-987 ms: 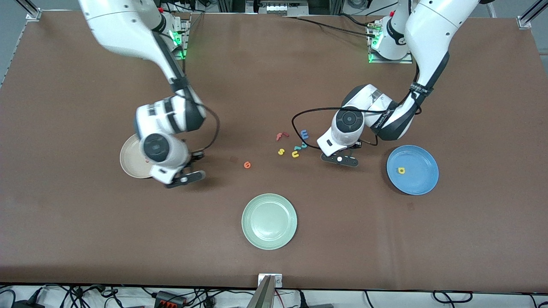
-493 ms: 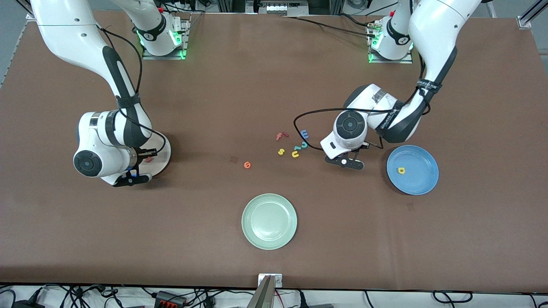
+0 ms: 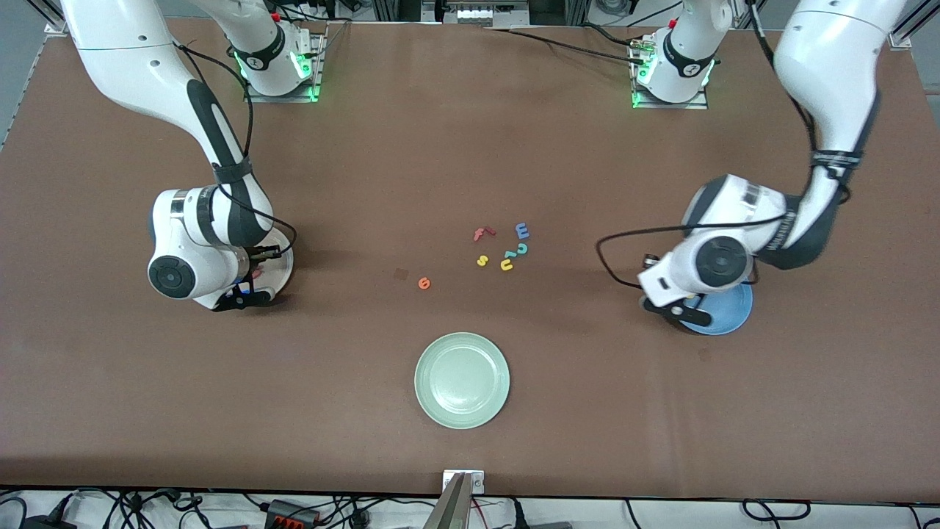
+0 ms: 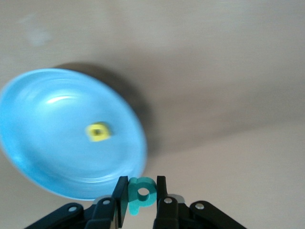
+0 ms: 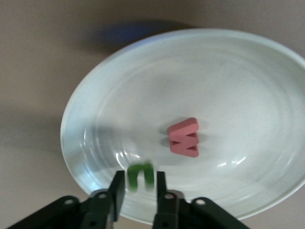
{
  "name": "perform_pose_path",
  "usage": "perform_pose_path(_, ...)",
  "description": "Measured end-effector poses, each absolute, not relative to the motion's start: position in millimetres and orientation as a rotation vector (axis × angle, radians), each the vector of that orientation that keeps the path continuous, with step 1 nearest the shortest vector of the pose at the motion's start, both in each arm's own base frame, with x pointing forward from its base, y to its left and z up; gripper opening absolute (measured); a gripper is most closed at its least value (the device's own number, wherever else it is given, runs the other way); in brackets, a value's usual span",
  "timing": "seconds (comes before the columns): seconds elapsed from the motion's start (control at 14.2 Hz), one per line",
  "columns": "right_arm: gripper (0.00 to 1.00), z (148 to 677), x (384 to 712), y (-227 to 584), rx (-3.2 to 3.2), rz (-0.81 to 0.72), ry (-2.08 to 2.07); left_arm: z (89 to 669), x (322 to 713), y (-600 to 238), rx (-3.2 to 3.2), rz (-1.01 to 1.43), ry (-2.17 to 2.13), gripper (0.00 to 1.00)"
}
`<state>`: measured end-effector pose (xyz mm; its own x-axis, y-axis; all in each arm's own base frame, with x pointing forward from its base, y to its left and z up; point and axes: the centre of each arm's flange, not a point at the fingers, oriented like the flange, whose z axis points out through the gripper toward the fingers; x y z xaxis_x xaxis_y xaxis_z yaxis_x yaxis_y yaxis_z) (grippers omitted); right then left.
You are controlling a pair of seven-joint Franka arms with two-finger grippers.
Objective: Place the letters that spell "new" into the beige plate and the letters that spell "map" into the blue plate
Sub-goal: 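Place the n on the beige plate while the left gripper places the p, then reach the right gripper to orange e while the left gripper reaches blue m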
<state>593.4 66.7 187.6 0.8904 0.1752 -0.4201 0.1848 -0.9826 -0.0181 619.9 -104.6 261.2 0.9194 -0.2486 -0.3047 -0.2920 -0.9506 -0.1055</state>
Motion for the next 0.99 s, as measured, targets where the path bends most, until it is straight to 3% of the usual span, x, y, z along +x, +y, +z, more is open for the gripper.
perform_pose_path(0.35, 0.89, 223, 620, 98, 3.060, -0.502, 0.360, 214, 629, -49, -2.954, 0.433, 0.479, 0.28)
perform_pose_path(0.42, 1.00, 237, 628, 121, 3.063, -0.444, 0.414, 207, 628, -49, -2.959, 0.441, 0.489, 0.34)
perform_pose_path(0.63, 1.00, 265, 632, 231, 3.033, -0.289, 0.648, 213, 626, -69, -2.964, 0.437, 0.540, 0.61)
perform_pose_path(0.78, 0.93, 256, 626, 287, 3.016, -0.192, 0.736, 227, 623, -102, -2.968, 0.430, 0.614, 0.78)
perform_pose_path(0.85, 0.88, 247, 623, 306, 3.014, -0.151, 0.754, 235, 621, -119, -2.972, 0.420, 0.647, 0.89)
perform_pose_path(0.92, 0.76, 239, 619, 322, 3.016, -0.119, 0.748, 242, 618, -133, -2.992, 0.414, 0.646, 0.98)
perform_pose_path(0.99, 0.75, 232, 616, 337, 3.019, -0.094, 0.739, 248, 615, -147, -3.032, 0.419, 0.604, 1.00)
